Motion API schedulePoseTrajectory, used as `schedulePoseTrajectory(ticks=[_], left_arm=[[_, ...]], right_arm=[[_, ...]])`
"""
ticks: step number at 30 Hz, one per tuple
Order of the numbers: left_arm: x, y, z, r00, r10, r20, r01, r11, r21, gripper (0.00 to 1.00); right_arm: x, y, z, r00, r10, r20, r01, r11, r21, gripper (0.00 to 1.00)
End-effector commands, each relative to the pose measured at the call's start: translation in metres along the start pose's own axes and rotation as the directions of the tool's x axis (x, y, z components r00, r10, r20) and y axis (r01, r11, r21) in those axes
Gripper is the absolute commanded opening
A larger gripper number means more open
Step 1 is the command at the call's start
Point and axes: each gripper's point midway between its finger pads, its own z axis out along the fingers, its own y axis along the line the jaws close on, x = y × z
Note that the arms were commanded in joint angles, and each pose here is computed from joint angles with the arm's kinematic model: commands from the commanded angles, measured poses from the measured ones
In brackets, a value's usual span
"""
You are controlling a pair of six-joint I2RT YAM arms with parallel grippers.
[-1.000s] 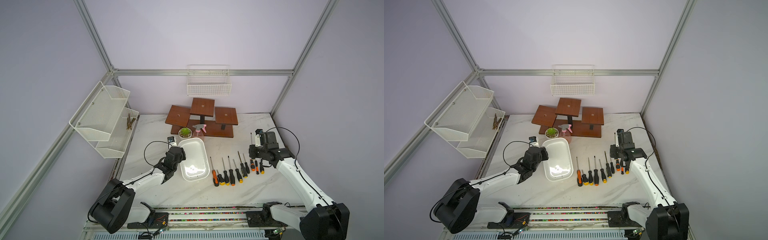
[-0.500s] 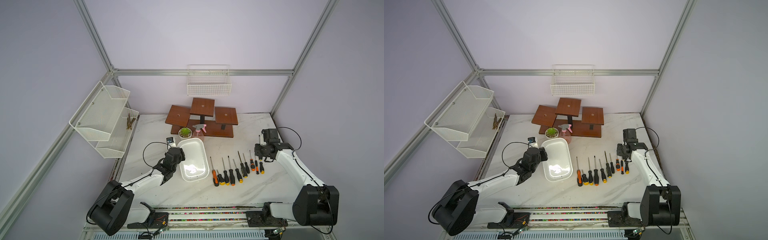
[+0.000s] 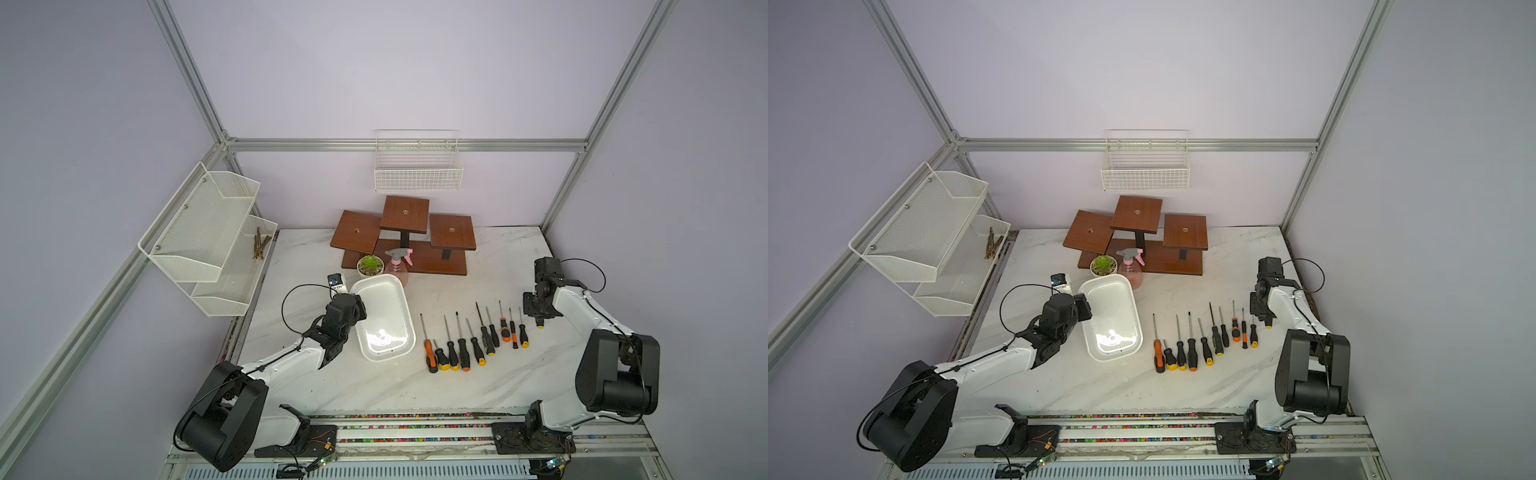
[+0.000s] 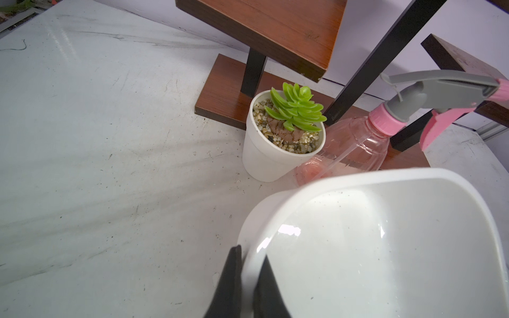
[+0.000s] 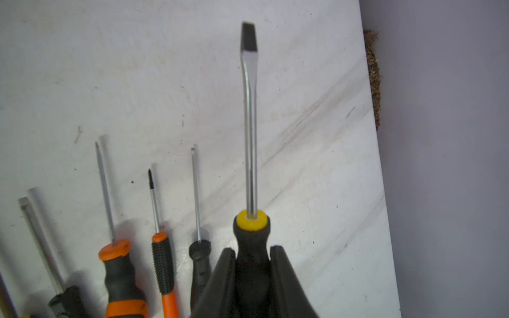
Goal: Take out the screwdriver from the storage box
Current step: Place the screwdriver at the center of the board.
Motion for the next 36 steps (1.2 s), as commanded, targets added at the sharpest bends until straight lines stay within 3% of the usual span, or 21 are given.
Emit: schedulePoseTrajectory(ticks=[1, 20, 36], left_arm=[[-0.01, -0.005, 0.001, 0.999, -0.038, 0.03, 0.036, 0.999, 0.04, 0.0], [-0.009, -0.001, 0.006, 0.998, -0.064, 0.015, 0.063, 0.997, 0.05, 0.0], [-0.008, 0.0, 0.006, 0.998, -0.067, 0.016, 0.066, 0.996, 0.052, 0.0]], right_arm=[[0.001, -0.011, 0.001, 1.0, -0.017, -0.002, 0.017, 0.999, 0.035, 0.0], [0.039, 0.01, 0.03, 0.988, -0.111, -0.104, 0.105, 0.993, -0.061, 0.0], [0.043, 0.018, 0.045, 0.979, -0.134, -0.153, 0.12, 0.988, -0.094, 0.0]])
